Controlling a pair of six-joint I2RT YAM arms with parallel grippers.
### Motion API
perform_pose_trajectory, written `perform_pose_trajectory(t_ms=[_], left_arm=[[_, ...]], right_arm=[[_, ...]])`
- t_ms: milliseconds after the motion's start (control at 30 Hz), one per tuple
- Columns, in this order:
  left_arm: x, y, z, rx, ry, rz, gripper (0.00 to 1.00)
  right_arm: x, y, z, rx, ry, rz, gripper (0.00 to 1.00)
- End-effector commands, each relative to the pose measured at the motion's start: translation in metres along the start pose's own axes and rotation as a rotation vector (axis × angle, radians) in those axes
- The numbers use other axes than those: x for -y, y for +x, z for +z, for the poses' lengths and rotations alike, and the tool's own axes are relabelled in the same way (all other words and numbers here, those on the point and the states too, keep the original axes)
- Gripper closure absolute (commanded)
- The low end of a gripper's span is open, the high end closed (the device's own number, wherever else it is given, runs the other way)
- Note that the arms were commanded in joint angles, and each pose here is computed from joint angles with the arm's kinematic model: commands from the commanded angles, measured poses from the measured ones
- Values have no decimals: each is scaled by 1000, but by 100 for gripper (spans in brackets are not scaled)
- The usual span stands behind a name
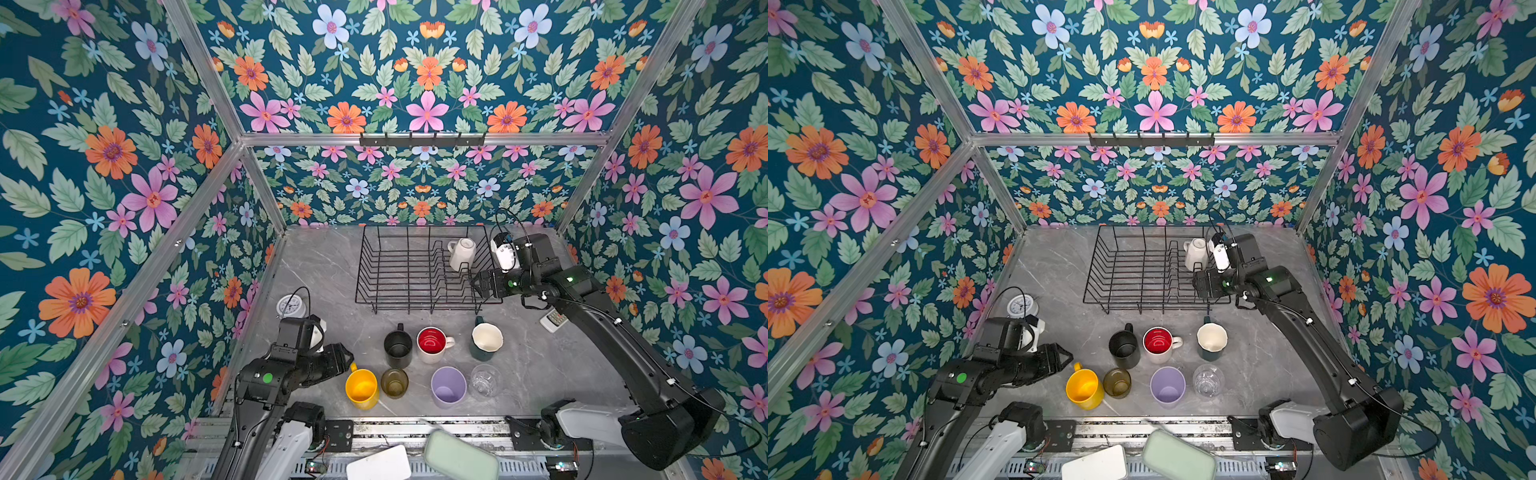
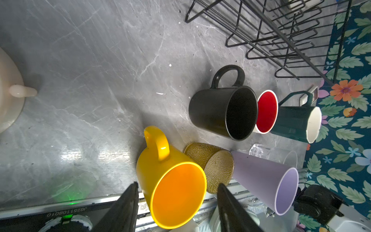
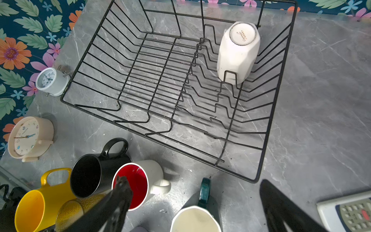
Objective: Load the cups into the dish rack
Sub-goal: 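Lower the left gripper into the yellow mug and grasp its rim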
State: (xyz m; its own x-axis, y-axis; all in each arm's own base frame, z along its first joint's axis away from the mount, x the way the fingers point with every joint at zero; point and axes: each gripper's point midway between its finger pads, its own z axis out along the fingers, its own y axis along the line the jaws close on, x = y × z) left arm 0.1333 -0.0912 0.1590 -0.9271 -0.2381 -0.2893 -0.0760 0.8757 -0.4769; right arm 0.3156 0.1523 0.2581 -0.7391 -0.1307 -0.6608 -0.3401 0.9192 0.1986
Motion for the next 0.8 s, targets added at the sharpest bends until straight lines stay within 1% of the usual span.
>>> perform_pose_trajectory(t_ms=[0, 367, 467, 667, 767], left_arm=[[-7, 10, 2, -58, -46, 42, 37], [-9, 28, 16, -147, -125, 107, 40], [-14, 30, 18, -156, -173, 123, 41], [-21, 33, 26, -166, -215, 116, 44], [-18, 32, 32, -172, -216, 122, 46]], right_arm=[[2, 1, -2, 1, 10, 12, 1], [2, 2, -4, 2, 20, 12, 1], [3, 3, -6, 5, 27, 11, 2], [4, 5, -10, 12, 30, 12, 1], [6, 7, -11, 11, 38, 13, 1]])
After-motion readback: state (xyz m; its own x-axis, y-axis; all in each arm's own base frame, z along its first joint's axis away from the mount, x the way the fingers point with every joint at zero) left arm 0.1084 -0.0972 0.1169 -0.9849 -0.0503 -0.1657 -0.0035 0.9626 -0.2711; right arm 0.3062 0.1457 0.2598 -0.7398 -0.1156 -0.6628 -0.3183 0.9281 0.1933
